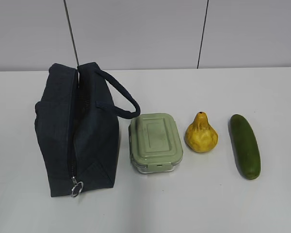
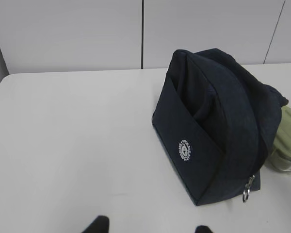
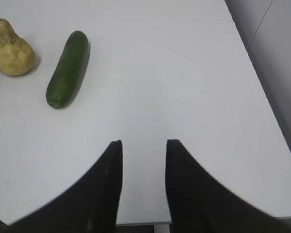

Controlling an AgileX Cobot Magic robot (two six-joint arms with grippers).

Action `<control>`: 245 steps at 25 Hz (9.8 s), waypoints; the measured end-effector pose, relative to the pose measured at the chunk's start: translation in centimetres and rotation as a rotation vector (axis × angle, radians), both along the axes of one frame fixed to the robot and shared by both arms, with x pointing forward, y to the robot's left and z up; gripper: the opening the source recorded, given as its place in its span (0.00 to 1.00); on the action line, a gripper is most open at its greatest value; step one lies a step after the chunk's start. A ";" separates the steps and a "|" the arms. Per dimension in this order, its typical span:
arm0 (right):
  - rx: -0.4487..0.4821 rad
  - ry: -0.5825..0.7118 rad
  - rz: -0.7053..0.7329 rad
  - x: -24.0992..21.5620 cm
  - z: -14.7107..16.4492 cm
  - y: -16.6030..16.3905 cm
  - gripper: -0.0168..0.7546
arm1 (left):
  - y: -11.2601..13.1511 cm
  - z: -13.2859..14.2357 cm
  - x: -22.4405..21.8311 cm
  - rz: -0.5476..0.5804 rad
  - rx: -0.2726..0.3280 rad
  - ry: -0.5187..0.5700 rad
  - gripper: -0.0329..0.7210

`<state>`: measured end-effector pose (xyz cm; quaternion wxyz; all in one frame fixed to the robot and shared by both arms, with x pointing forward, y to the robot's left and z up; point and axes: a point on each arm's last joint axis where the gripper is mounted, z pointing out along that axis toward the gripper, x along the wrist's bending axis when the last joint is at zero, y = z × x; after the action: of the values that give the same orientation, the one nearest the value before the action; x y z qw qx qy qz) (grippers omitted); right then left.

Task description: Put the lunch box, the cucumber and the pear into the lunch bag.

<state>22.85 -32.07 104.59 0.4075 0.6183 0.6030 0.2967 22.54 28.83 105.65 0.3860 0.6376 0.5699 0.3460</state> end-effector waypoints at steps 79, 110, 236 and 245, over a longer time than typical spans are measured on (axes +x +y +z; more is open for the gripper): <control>0.091 0.237 0.116 9.2 4.4 2.4 0.60 | 0.0 0.0 0.0 0.000 0.000 0.000 0.47; 0.195 1.004 0.063 39.6 -4.6 6.7 0.71 | 0.0 0.0 0.0 0.000 0.000 0.000 0.47; 0.076 1.036 0.042 41.1 -7.6 5.9 0.52 | -6.8 -2.8 22.4 -0.402 -0.259 0.522 0.53; 0.076 1.034 0.042 41.1 -7.6 5.9 0.52 | -6.9 -4.1 23.5 -0.365 -0.264 0.553 0.19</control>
<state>63.96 -26.16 97.04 0.0277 0.6861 0.7268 -0.0177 46.01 21.96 101.50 0.3516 0.7432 0.5691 0.0091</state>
